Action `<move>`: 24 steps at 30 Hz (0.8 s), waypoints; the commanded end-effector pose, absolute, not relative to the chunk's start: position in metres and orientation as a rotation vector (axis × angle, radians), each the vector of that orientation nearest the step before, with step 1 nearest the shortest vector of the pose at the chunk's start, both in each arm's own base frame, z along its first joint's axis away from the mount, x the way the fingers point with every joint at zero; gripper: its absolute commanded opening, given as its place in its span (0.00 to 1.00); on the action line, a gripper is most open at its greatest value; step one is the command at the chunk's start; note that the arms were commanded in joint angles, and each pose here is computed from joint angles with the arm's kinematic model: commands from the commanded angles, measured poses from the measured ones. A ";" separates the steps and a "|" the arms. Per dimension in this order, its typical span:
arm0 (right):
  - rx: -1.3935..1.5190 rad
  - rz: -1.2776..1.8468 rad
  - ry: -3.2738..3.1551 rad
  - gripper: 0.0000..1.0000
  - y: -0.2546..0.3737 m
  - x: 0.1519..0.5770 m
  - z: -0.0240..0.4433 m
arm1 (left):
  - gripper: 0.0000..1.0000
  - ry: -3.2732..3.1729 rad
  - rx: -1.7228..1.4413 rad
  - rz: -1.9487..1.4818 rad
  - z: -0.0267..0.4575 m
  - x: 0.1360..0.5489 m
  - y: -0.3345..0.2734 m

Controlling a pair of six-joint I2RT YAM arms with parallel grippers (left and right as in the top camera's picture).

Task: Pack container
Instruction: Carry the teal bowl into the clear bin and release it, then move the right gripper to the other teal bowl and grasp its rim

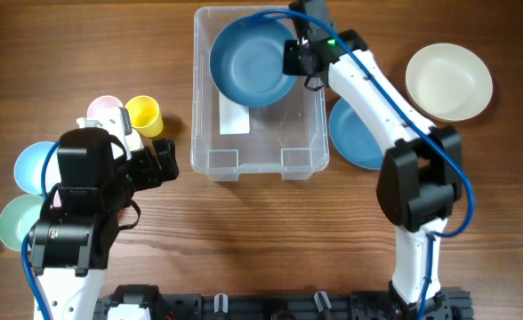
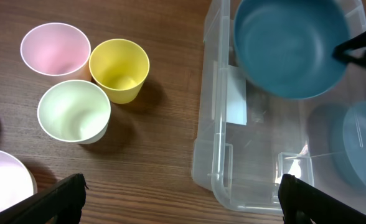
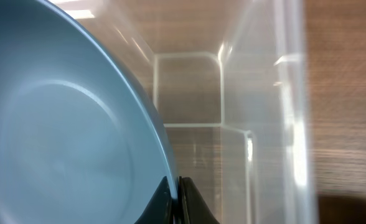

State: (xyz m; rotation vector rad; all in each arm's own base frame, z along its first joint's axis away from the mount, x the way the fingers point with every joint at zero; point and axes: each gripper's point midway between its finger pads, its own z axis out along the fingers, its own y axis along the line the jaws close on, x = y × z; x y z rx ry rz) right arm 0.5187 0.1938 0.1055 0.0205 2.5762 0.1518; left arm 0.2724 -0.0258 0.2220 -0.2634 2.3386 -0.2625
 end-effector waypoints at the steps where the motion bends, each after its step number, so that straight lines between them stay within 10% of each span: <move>1: 0.072 0.176 2.540 0.04 0.196 0.528 0.112 | 1.00 2.316 -0.268 -0.285 0.231 0.275 -0.027; 8: -0.012 0.218 2.503 0.53 0.202 0.528 0.140 | 1.00 2.316 -0.268 -0.285 0.231 0.275 -0.027; 17: 0.554 0.239 2.315 0.72 0.088 0.473 0.294 | 1.00 2.317 -0.269 -0.285 0.231 0.275 -0.027; 24: 0.962 0.023 2.470 0.96 -0.029 0.391 0.273 | 1.00 2.317 -0.269 -0.285 0.231 0.275 -0.027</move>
